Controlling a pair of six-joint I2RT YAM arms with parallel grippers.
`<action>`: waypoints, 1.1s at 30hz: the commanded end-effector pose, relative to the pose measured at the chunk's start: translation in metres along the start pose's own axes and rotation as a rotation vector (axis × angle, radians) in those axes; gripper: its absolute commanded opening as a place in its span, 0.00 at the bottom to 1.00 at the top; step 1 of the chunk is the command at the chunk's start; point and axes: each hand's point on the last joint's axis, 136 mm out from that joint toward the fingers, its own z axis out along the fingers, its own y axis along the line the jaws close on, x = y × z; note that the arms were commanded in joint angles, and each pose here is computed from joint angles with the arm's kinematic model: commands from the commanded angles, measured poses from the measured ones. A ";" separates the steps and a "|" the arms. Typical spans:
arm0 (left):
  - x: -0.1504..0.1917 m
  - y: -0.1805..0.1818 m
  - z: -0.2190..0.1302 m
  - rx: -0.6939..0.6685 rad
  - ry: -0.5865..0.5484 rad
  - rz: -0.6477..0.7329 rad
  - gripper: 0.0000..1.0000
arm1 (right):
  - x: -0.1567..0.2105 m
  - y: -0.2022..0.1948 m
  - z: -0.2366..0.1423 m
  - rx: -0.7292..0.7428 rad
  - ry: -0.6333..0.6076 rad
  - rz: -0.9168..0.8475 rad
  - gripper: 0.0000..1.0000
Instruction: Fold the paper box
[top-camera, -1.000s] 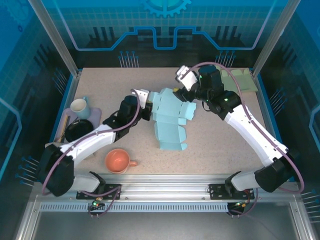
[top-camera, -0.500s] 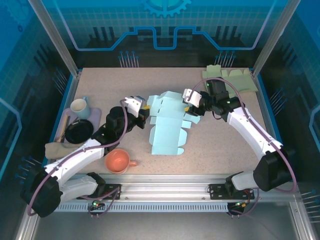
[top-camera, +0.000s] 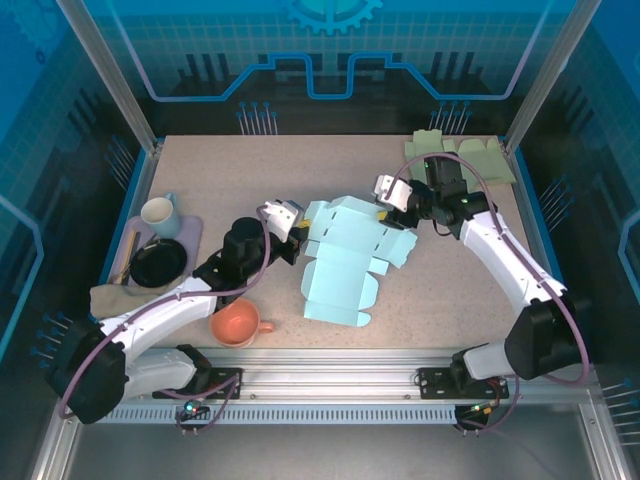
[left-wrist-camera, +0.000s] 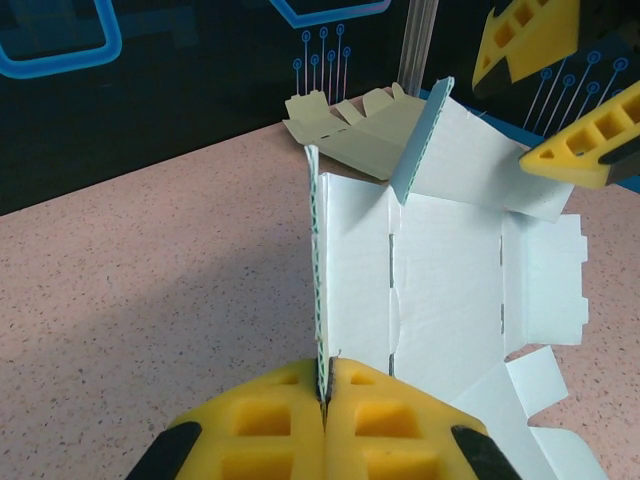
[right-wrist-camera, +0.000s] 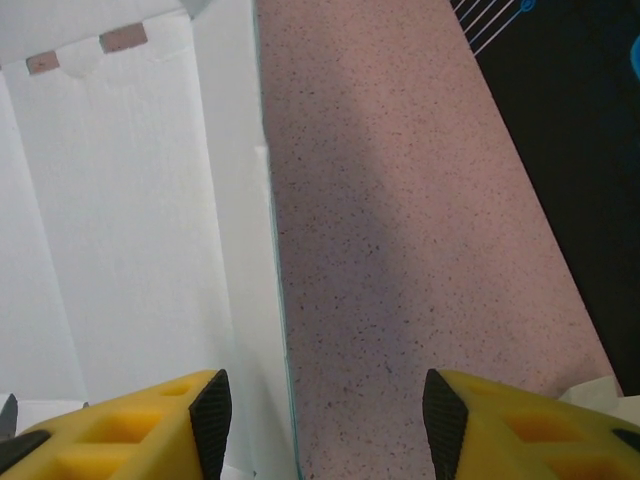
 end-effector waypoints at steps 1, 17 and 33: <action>-0.010 -0.005 -0.001 0.020 -0.048 0.033 0.00 | -0.001 0.010 0.000 -0.084 -0.022 0.001 0.56; -0.011 -0.002 -0.006 0.002 -0.066 0.034 0.00 | 0.010 0.015 0.006 -0.174 0.013 0.054 0.50; -0.012 0.002 -0.008 -0.023 -0.074 0.038 0.00 | 0.015 0.017 0.009 -0.205 0.050 0.078 0.43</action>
